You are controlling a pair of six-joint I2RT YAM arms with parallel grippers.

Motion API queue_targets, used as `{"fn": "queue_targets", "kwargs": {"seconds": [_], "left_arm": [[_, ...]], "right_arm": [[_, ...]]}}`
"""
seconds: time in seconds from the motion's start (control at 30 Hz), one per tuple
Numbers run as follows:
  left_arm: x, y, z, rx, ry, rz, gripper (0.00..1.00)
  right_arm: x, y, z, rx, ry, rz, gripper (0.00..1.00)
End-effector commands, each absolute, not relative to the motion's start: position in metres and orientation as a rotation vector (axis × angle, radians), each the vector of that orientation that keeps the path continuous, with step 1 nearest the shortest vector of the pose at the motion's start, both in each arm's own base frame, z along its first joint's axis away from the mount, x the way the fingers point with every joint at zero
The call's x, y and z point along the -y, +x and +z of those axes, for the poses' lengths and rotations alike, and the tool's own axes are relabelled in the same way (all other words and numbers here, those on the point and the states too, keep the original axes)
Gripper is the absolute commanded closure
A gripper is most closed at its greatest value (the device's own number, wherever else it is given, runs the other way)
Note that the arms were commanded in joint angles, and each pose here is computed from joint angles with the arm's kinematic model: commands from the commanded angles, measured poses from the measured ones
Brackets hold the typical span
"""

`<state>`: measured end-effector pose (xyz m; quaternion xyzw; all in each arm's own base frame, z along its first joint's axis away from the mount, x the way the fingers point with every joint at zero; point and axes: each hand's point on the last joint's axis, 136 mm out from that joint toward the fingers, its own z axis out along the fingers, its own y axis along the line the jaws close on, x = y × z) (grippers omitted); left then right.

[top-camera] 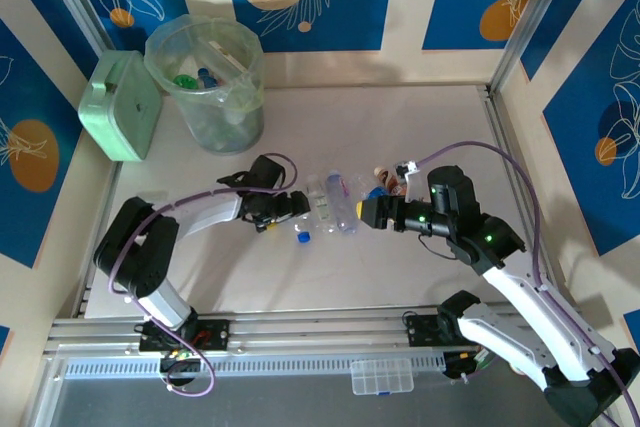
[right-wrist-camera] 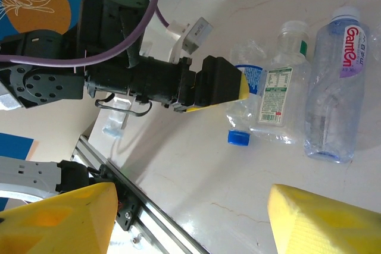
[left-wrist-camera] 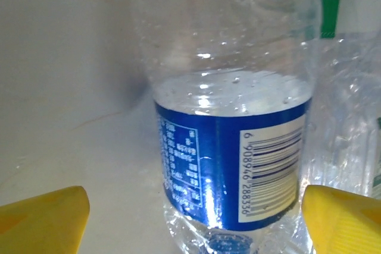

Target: Put the plastic bottles in the bin

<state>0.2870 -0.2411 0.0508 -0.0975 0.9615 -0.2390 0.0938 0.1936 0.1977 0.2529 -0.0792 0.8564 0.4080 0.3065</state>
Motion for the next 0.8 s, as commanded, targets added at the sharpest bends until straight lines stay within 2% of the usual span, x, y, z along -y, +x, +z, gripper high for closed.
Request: {"fn": "queue_targets", "kwargs": {"seconds": [0.0,0.53,0.7,0.77], "left_arm": [[0.237,0.292,0.044,-2.862,-0.284,-0.642,0.10],[0.201,0.303,0.034,-2.873,-0.365,-0.344,0.23],[0.189,0.308,0.036,-2.876,-0.380,-0.237,0.06],[0.189,0.310,0.037,-2.873,-0.387,-0.240,0.06]], "right_arm": [[-0.201,0.191,0.246,-2.275,-0.214,1.100,0.32],[-0.203,0.190,0.237,-2.275,-0.229,1.110,0.32],[-0.203,0.190,0.234,-2.275,-0.233,1.117,0.32],[-0.204,0.190,0.234,-2.273,-0.231,1.118,0.32]]}}
